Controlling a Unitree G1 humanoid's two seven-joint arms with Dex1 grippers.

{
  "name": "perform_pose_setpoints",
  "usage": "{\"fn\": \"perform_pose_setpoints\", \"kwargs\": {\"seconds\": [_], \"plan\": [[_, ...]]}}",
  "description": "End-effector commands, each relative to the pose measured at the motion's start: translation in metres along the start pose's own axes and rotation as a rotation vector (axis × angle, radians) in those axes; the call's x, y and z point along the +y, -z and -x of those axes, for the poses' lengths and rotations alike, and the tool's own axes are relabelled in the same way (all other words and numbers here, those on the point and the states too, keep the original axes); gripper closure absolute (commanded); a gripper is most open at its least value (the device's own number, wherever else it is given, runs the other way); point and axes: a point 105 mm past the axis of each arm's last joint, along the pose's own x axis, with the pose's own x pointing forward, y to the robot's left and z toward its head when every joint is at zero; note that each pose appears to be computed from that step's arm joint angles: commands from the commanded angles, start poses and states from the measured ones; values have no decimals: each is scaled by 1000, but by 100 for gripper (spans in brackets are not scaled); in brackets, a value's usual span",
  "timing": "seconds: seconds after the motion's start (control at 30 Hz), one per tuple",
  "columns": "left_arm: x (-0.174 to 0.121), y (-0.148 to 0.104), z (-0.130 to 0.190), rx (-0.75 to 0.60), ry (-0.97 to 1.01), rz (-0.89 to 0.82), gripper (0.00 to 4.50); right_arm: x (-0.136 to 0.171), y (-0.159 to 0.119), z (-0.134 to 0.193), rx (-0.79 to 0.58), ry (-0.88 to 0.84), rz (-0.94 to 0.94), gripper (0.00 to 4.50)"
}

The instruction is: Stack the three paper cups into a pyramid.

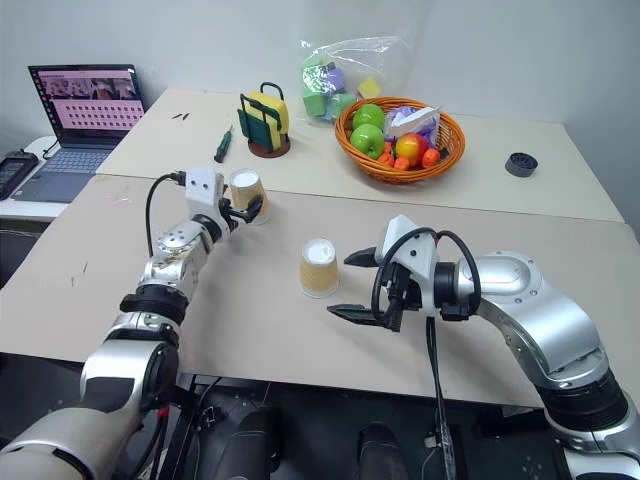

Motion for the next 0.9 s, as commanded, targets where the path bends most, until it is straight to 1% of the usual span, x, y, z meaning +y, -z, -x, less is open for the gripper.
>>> {"fn": "perform_pose_setpoints", "kwargs": {"seconds": [0.03,0.13,0.5,0.6,0.67,0.7,0.9], "plan": [[-12,-20,-9,-64,49,17,6,-3,-13,6,-38,32,56,0],[-16,-23,-13,-67,51,24,6,-3,-12,6,-34,40,53,0],[-16,-33,-18,-93,34,-2,6,-2,-8,6,-22,54,43,0],[-16,-31,-18,-82,37,-8,73,-2,-7,6,-19,56,41,0],[-16,-29,-18,-76,40,-7,146,-3,-7,6,-21,61,40,0],[-17,-29,-18,-75,42,-10,173,-3,-7,6,-21,62,40,0],[-17,-31,-18,-85,46,-14,173,-3,-5,6,-16,61,37,0]]}}
